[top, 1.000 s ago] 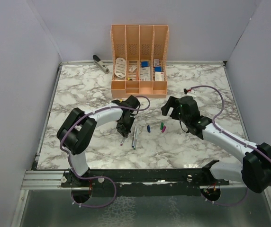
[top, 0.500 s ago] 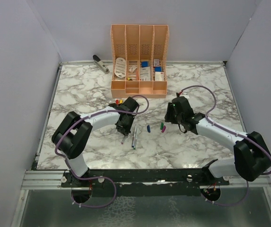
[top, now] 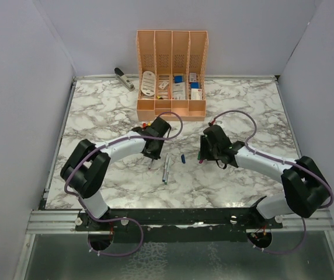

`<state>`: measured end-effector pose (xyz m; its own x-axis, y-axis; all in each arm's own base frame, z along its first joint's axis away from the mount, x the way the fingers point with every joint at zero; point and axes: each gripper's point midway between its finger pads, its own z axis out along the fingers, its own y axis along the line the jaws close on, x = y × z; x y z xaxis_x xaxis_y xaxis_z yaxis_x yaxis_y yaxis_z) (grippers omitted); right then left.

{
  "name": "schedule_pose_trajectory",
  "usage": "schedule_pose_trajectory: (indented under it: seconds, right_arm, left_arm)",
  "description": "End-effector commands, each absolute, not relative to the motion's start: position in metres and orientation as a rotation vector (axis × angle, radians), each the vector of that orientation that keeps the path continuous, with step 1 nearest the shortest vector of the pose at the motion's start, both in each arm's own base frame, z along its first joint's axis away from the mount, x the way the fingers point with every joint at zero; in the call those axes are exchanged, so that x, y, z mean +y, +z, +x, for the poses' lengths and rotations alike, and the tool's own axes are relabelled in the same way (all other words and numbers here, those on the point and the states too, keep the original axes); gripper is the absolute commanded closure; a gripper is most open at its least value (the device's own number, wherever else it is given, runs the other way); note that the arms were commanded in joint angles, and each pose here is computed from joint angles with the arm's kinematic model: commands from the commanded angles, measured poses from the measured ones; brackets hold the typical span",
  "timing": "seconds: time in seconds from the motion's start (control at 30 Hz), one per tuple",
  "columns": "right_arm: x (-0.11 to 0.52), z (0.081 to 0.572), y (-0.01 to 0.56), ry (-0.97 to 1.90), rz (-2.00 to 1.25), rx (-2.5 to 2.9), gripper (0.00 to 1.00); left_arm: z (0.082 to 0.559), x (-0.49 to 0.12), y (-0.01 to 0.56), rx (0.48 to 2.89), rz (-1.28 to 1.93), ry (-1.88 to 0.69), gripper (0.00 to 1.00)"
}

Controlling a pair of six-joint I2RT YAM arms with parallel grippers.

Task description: Insert the pens into the pen caps

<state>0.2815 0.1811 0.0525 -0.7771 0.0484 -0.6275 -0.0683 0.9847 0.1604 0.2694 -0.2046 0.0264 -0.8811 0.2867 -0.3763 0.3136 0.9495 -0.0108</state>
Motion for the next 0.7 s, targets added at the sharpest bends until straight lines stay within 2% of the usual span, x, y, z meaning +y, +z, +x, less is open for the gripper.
schedule_pose_trajectory:
  seconds: [0.0, 0.27, 0.67]
  right_arm:
    - [0.188, 0.267, 0.039, 0.223, -0.047, 2.521, 0.49]
    - [0.191, 0.264, 0.03, 0.195, -0.076, 2.553, 0.49]
    - [0.195, 0.266, 0.017, 0.169, -0.093, 2.579, 0.49]
  left_arm:
    - [0.286, -0.197, 0.059, 2.626, 0.372, -0.085, 1.0]
    - [0.301, -0.193, 0.089, 2.552, 0.306, -0.12, 1.0]
    - [0.307, -0.191, 0.094, 2.547, 0.295, -0.136, 1.0]
